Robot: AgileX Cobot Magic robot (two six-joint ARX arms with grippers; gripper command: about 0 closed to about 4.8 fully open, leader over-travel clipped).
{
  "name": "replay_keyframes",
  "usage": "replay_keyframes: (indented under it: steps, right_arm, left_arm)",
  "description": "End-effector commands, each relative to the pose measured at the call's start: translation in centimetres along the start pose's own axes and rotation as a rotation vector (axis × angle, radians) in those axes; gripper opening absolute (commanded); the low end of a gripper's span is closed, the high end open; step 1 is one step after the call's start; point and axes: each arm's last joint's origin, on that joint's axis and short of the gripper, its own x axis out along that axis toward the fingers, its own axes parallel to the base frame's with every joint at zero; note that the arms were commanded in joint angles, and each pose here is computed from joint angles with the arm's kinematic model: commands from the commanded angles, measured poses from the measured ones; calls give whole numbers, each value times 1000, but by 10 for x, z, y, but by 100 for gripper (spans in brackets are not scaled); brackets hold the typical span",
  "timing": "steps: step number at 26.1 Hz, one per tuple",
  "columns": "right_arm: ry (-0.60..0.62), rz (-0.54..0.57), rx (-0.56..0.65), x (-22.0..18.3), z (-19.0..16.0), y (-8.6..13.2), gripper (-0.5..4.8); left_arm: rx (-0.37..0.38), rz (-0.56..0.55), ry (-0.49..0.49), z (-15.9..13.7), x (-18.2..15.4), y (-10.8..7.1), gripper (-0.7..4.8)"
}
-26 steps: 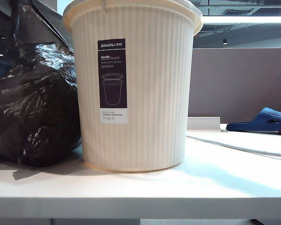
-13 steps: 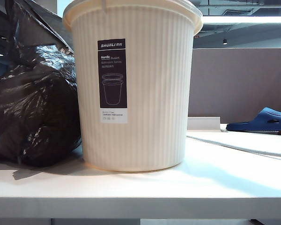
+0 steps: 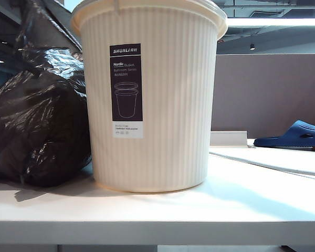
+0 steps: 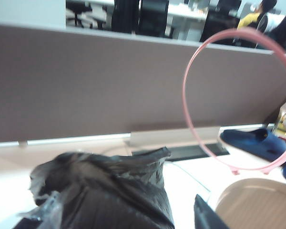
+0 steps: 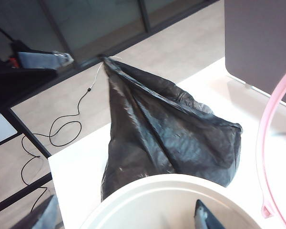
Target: Open the ring lid of the trash can, pull out the black garbage bag inside, and place it on the table.
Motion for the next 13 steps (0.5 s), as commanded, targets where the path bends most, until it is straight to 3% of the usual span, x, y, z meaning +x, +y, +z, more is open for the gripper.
replay_keyframes:
  steps: [1,9,13]
  right_arm:
    - [-36,4,-30,-6,5,5,364]
    - [-30,4,-30,-7,5,6,364]
    - [-44,1,-43,-14,7,11,363]
  left_arm:
    - [21,-11,-47,8,-15,-9,351]
    - [12,-30,-24,8,-40,-22,350]
    - [26,-69,-74,14,-57,-33,344]
